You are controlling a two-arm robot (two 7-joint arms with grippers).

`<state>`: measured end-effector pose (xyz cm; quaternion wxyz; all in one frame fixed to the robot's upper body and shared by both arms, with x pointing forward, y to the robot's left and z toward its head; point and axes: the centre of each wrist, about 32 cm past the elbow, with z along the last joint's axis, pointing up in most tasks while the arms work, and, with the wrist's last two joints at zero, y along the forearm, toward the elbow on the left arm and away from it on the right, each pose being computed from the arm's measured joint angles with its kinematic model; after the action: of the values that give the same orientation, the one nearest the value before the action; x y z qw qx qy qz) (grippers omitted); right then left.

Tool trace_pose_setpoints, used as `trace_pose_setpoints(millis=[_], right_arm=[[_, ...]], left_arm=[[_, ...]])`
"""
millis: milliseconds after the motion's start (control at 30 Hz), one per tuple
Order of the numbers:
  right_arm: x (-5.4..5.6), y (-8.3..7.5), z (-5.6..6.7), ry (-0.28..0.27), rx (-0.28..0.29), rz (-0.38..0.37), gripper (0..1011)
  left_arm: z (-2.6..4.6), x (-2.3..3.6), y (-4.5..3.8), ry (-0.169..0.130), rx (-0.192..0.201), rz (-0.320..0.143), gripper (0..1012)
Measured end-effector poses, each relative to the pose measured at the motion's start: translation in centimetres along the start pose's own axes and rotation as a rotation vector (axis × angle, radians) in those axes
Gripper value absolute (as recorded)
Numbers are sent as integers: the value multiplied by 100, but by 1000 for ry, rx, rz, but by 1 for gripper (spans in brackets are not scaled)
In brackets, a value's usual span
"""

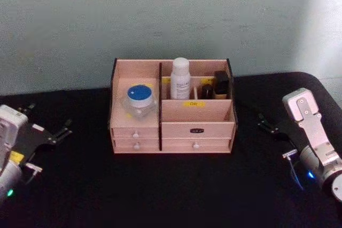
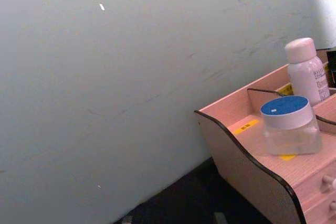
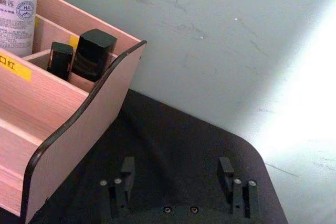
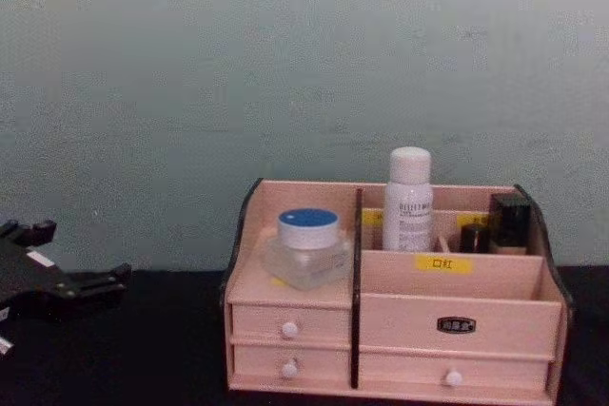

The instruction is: Pick up the facial cleanser and watermelon frost from the table and place them into the tiered storage box.

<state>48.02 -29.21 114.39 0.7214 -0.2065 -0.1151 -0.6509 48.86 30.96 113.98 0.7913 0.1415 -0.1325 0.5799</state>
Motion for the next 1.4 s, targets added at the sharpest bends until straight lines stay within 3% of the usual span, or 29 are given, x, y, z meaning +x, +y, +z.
trace_pose_setpoints(millis=[1400], right_arm=[[4, -3, 2, 1, 1, 1, 1002]], left_arm=[[0, 0, 0, 0, 0, 0, 1001]])
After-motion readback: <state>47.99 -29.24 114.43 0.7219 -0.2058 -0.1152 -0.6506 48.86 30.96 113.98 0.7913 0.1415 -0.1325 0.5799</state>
